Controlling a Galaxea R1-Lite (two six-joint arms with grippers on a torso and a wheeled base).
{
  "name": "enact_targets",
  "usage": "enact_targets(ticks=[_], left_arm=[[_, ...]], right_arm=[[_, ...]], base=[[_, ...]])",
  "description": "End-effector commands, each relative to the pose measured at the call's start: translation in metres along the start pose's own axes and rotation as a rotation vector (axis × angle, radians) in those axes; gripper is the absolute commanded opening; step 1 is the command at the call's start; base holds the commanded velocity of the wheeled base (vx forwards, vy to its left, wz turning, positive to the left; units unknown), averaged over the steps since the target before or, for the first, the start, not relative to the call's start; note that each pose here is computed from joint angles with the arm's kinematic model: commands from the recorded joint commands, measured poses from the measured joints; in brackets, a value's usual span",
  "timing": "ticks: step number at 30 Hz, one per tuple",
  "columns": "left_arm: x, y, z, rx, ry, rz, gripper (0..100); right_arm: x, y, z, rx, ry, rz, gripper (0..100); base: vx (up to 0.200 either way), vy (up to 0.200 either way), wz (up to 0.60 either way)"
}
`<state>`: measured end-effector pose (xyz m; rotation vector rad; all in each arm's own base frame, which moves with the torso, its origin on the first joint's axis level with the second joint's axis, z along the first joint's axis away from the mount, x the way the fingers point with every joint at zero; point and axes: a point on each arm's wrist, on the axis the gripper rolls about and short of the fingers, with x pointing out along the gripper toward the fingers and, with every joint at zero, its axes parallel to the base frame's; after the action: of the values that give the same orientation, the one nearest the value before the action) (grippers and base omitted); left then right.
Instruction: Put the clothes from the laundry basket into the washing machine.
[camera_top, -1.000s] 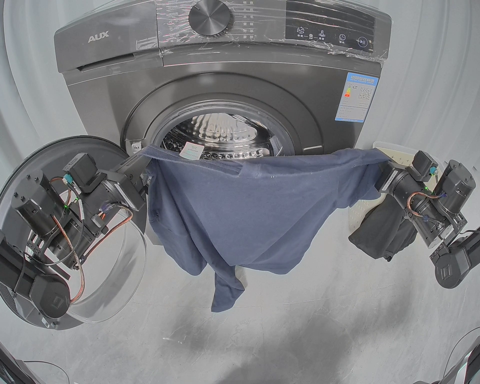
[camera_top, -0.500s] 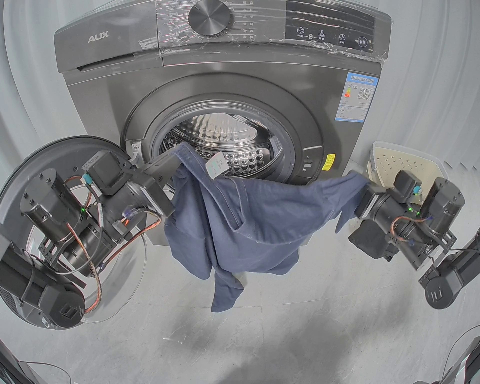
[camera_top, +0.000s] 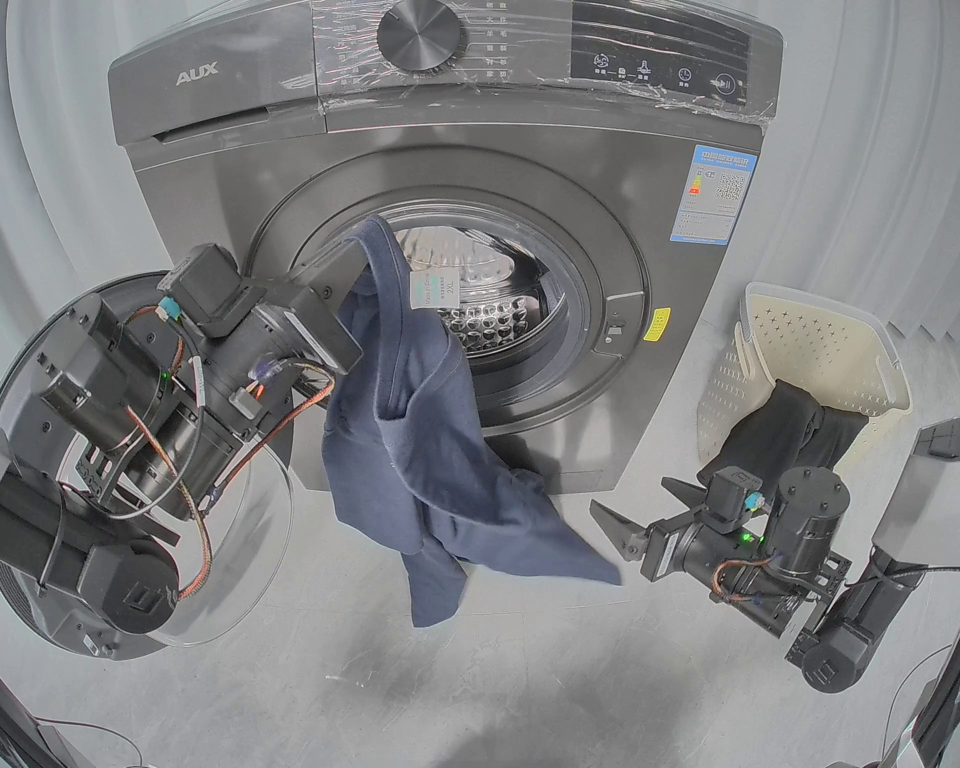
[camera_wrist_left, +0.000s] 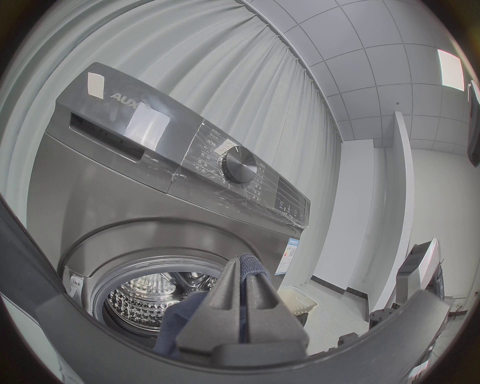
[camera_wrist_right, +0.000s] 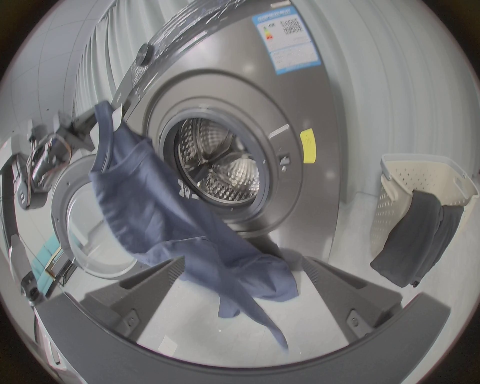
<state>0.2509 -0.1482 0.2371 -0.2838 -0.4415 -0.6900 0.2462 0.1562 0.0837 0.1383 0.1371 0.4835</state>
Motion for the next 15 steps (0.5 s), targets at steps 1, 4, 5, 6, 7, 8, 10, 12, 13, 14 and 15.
enact_targets(ticks=[1,4,5,6,7,8,10,12,13,14,15], left_arm=[[0.002,-0.004,0.002,-0.005,-0.010,-0.013,0],[0.002,-0.006,0.001,-0.009,-0.004,-0.018,0],[0.002,-0.007,0.001,-0.010,-0.004,-0.020,0],[0.002,-0.009,0.001,-0.013,-0.004,-0.026,0],[0.002,-0.010,0.001,-0.015,-0.003,-0.031,0],[0.002,-0.011,0.000,-0.017,-0.004,-0.035,0],[0.001,-0.014,0.000,-0.022,-0.004,-0.044,0],[0.000,-0.018,0.001,-0.026,-0.008,-0.055,0],[0.000,-0.019,0.003,-0.027,-0.010,-0.060,0],[0.000,-0.021,0.004,-0.029,-0.013,-0.063,0],[-0.001,-0.021,0.005,-0.028,-0.016,-0.063,0]], right_arm=[[0.003,0.005,-0.016,-0.009,0.058,0.015,100],[0.007,0.011,-0.019,-0.014,0.064,0.062,100],[0.010,0.014,-0.020,-0.016,0.062,0.076,100],[0.016,0.017,-0.020,-0.022,0.051,0.086,100],[0.023,0.019,-0.020,-0.027,0.038,0.092,100],[0.032,0.020,-0.021,-0.032,0.025,0.095,100],[0.045,0.022,-0.022,-0.033,0.005,0.102,100],[0.066,0.026,-0.025,-0.040,-0.021,0.112,100],[0.073,0.028,-0.028,-0.046,-0.029,0.118,100],[0.080,0.032,-0.029,-0.048,-0.040,0.127,100],[0.085,0.035,-0.030,-0.050,-0.048,0.136,100]], base=[[0.000,0.000,0.00],[0.000,0.000,0.00],[0.000,0.000,0.00],[0.000,0.000,0.00],[0.000,0.000,0.00],[0.000,0.000,0.00],[0.000,0.000,0.00],[0.000,0.000,0.00],[0.000,0.000,0.00],[0.000,0.000,0.00],[0.000,0.000,0.00]])
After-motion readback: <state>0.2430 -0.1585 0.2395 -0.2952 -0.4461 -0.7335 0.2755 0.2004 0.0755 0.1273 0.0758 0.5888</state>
